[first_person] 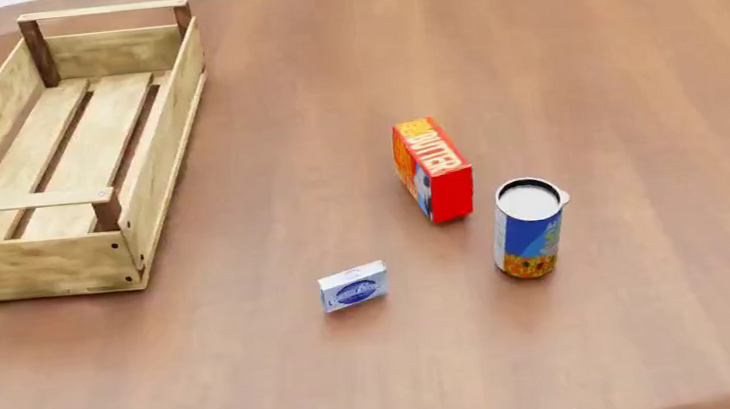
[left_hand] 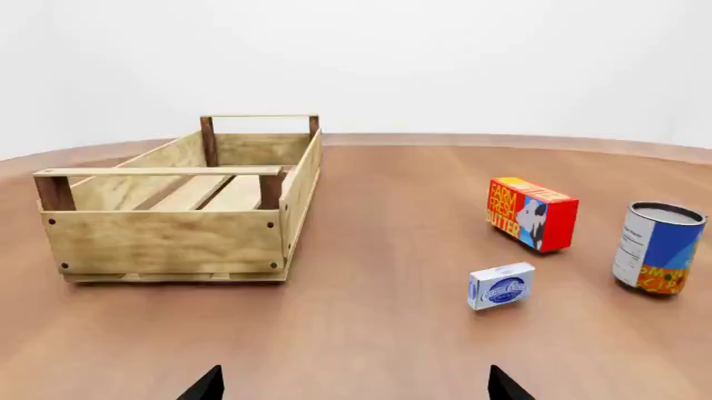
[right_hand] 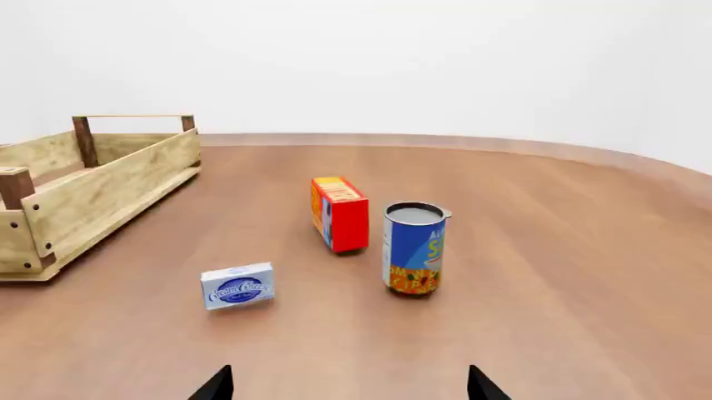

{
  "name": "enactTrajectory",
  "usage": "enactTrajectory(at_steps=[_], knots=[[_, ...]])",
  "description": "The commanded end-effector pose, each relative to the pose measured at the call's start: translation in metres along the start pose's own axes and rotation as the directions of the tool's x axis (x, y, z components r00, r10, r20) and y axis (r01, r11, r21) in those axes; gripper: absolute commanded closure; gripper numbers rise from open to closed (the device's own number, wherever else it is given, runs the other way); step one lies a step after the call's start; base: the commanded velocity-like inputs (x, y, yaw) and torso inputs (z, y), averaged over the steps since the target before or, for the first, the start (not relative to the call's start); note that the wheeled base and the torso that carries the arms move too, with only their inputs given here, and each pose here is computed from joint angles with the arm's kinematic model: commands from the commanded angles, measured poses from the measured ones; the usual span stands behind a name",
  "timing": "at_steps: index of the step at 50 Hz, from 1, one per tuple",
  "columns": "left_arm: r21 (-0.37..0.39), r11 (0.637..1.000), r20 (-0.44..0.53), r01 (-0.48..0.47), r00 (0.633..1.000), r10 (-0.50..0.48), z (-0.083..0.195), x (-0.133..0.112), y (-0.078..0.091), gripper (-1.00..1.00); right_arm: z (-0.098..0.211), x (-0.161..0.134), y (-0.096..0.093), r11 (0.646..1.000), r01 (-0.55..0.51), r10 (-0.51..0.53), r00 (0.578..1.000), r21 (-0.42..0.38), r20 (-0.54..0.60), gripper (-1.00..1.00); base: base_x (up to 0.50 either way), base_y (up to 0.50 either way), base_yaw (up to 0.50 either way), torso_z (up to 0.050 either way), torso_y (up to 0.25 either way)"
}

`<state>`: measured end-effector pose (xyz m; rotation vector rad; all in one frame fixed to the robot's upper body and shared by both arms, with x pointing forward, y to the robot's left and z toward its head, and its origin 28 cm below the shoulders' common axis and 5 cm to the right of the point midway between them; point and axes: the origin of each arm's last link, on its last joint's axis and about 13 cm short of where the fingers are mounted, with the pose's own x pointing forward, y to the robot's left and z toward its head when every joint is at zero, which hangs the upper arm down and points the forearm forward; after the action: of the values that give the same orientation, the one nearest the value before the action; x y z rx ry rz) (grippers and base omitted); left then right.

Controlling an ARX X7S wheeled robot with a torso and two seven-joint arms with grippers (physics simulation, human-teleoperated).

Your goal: Pick up the cream cheese and put it in the tray.

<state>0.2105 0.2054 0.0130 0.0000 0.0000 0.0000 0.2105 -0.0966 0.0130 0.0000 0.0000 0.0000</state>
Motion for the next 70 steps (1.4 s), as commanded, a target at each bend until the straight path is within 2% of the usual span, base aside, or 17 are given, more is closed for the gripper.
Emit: enactTrajectory(at_steps=[1, 2, 10, 14, 19, 24, 28, 37, 39, 40, 42, 44, 47, 59, 69, 70], knots=[[-0.005, 1.000, 0.007, -0.016, 1.000, 0.016, 0.000, 0.000, 0.002, -1.00, 0.001, -0.001, 0.001, 1.000, -0.006, 0.007, 1.000, -0.006, 0.017, -1.00, 0.00, 0.00, 0.00, 0.000, 0.000], [-0.031, 0.999, 0.005, 0.006, 1.000, -0.005, 0.002, -0.001, 0.003, -1.00, 0.001, -0.001, 0.001, 1.000, -0.008, 0.008, 1.000, -0.005, 0.020, -1.00, 0.00, 0.00, 0.00, 0.000, 0.000], [-0.051, 0.999, 0.041, 0.018, 0.999, -0.016, 0.006, -0.006, 0.002, -1.00, 0.003, -0.005, 0.001, 1.000, 0.004, -0.003, 0.999, -0.017, 0.041, -1.00, 0.00, 0.00, 0.00, 0.000, 0.000], [-0.052, 0.998, 0.110, 0.040, 0.993, -0.034, 0.013, -0.016, 0.002, -1.00, 0.007, -0.011, 0.001, 0.999, 0.011, -0.008, 0.997, -0.041, 0.073, -1.00, 0.00, 0.00, 0.00, 0.000, 0.000], [-0.027, 1.000, 0.215, 0.013, 0.977, -0.007, 0.023, -0.029, 0.000, -1.00, 0.016, -0.026, 0.003, 0.996, 0.040, -0.028, 0.986, -0.076, 0.162, -1.00, 0.00, 0.00, 0.00, 0.000, 0.000], [-0.034, 0.999, 0.325, 0.014, 0.946, -0.002, 0.034, -0.046, 0.001, -1.00, 0.025, -0.040, 0.004, 0.995, 0.054, -0.032, 0.971, -0.089, 0.237, -1.00, 0.00, 0.00, 0.00, 0.000, 0.000], [-0.035, 0.999, 0.376, 0.019, 0.927, -0.004, 0.040, -0.057, 0.001, -1.00, 0.030, -0.051, 0.005, 0.988, 0.099, -0.058, 0.951, -0.121, 0.304, -1.00, 0.00, 0.00, 0.00, 0.000, 0.000], [-0.036, 0.999, 0.463, 0.034, 0.886, -0.013, 0.049, -0.073, 0.002, -1.00, 0.036, -0.063, 0.005, 0.980, 0.152, -0.092, 0.917, -0.126, 0.388, -1.00, 0.00, 0.00, 0.00, 0.000, 0.000], [-0.033, 0.999, 0.492, 0.033, 0.870, -0.012, 0.050, -0.077, 0.002, -1.00, 0.038, -0.066, 0.005, 0.977, 0.169, -0.100, 0.901, -0.128, 0.422, -1.00, 0.00, 0.00, 0.00, 0.000, 0.000], [-0.025, 0.999, 0.526, 0.023, 0.850, -0.007, 0.052, -0.080, 0.002, -1.00, 0.039, -0.069, 0.005, 0.976, 0.183, -0.112, 0.885, -0.118, 0.451, -1.00, 0.00, 0.00, 0.00, 0.000, 0.000], [-0.013, 1.000, 0.552, 0.004, 0.834, 0.003, 0.052, -0.082, 0.003, -1.00, 0.040, -0.071, 0.004, 0.975, 0.185, -0.110, 0.880, -0.120, 0.461, -1.00, 0.00, 0.00, 0.00, 0.000, 0.000], [-0.009, 1.000, 0.568, 0.007, 0.823, -0.001, 0.052, -0.083, 0.003, -1.00, 0.040, -0.071, 0.004, 0.975, 0.187, -0.112, 0.877, -0.117, 0.467, -1.00, 0.00, 0.00, 0.00, 0.000, 0.000], [-0.007, 1.000, 0.553, 0.001, 0.833, 0.003, 0.052, -0.082, 0.003, -1.00, 0.039, -0.071, 0.004, 0.974, 0.190, -0.113, 0.875, -0.120, 0.470, -1.00, 0.00, 0.00, 0.00, 0.000, 0.000], [-0.016, 1.000, 0.600, -0.007, 0.800, 0.016, 0.052, -0.084, 0.004, -1.00, 0.038, -0.069, 0.004, 0.974, 0.190, -0.109, 0.875, -0.127, 0.471, -1.00, 0.00, 0.00, 0.00, 0.000, 0.000], [-0.014, 1.000, 0.600, -0.006, 0.800, 0.013, 0.051, -0.081, 0.004, -1.00, 0.036, -0.065, 0.006, 0.968, 0.195, -0.108, 0.891, -0.157, 0.442, -1.00, 0.00, 0.04, 0.00, 0.000, 0.000], [-0.007, 1.000, 0.583, 0.004, 0.813, 0.001, 0.050, -0.081, 0.004, -1.00, 0.036, -0.065, 0.006, 0.969, 0.192, -0.105, 0.892, -0.157, 0.440, -1.00, 0.00, 0.19, 0.00, 0.000, 0.000]])
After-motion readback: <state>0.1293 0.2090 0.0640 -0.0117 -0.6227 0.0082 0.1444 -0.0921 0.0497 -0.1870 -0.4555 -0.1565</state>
